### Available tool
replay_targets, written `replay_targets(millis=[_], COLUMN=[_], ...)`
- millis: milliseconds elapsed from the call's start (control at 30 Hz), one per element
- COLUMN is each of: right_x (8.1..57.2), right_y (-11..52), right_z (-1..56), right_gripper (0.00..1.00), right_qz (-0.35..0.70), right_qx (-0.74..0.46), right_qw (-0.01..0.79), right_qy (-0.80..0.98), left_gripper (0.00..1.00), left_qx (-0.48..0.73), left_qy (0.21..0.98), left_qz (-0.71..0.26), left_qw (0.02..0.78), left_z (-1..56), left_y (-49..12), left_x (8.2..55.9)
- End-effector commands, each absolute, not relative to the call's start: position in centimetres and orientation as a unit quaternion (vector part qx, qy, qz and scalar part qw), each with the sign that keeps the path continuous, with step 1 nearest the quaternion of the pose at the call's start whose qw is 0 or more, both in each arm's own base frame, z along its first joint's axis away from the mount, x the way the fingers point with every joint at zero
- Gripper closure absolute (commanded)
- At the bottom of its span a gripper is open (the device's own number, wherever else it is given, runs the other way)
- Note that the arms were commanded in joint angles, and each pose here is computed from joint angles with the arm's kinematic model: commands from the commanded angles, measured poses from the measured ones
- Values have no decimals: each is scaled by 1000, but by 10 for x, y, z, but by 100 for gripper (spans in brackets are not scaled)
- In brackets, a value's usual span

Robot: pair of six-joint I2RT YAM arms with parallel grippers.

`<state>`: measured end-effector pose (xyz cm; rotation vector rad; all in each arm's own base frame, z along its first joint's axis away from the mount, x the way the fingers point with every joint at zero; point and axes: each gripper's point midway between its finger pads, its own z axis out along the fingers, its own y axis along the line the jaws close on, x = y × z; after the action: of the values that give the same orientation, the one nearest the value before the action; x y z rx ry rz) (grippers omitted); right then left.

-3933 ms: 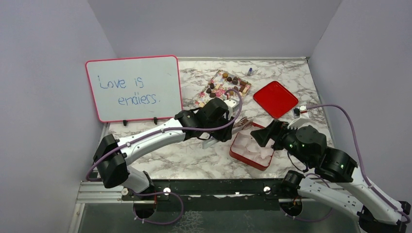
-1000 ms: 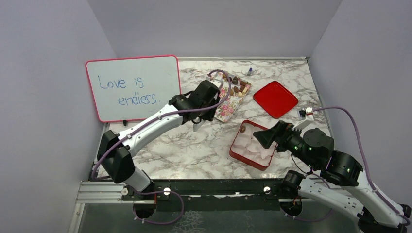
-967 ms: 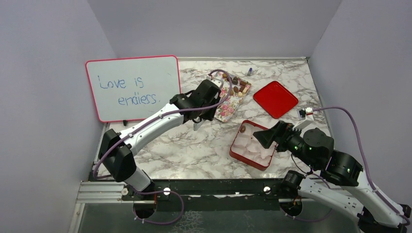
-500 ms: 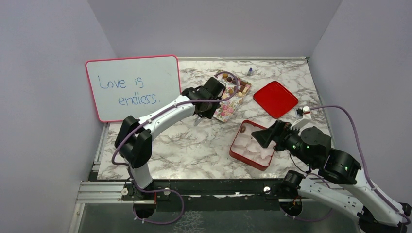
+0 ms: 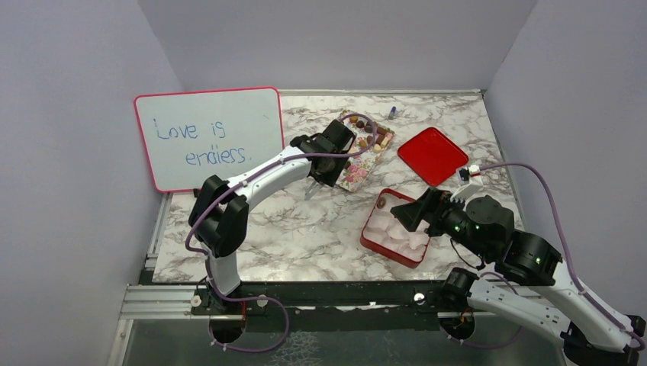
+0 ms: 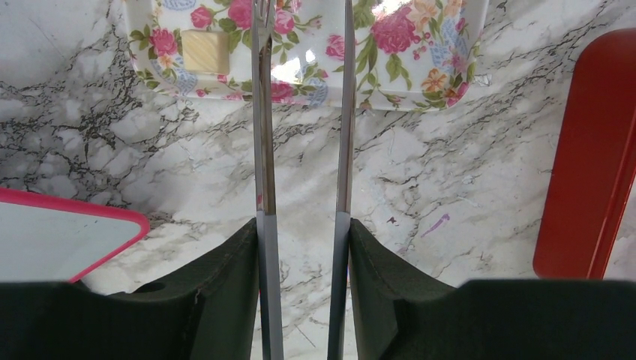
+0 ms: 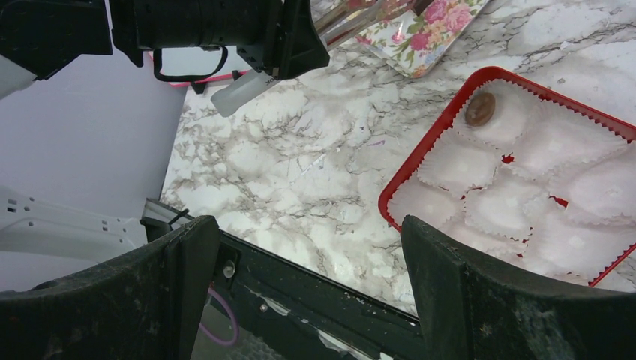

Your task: Pack the chocolate

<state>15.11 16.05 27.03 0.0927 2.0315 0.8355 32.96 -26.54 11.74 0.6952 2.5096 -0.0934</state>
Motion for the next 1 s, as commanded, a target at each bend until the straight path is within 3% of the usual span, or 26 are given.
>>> replay_targets(millis=[0, 400, 967], right_x=[150, 145, 145], right_y=[166, 165, 156], right_z=[285, 286, 285], right_gripper=[4, 4, 4], right_qz=[360, 371, 361], right_qx=[32, 30, 35], right_qw=[461, 457, 467], right_qy=[811, 807, 806], left_gripper=[56, 52, 51], left_qx=[260, 251, 253], left_qy=[922, 917, 924], left_qz=[-73, -104, -113], left_qw=[277, 291, 263], left_z=[132, 145, 121], left_y=[-278, -290, -299], left_x=[336, 338, 337])
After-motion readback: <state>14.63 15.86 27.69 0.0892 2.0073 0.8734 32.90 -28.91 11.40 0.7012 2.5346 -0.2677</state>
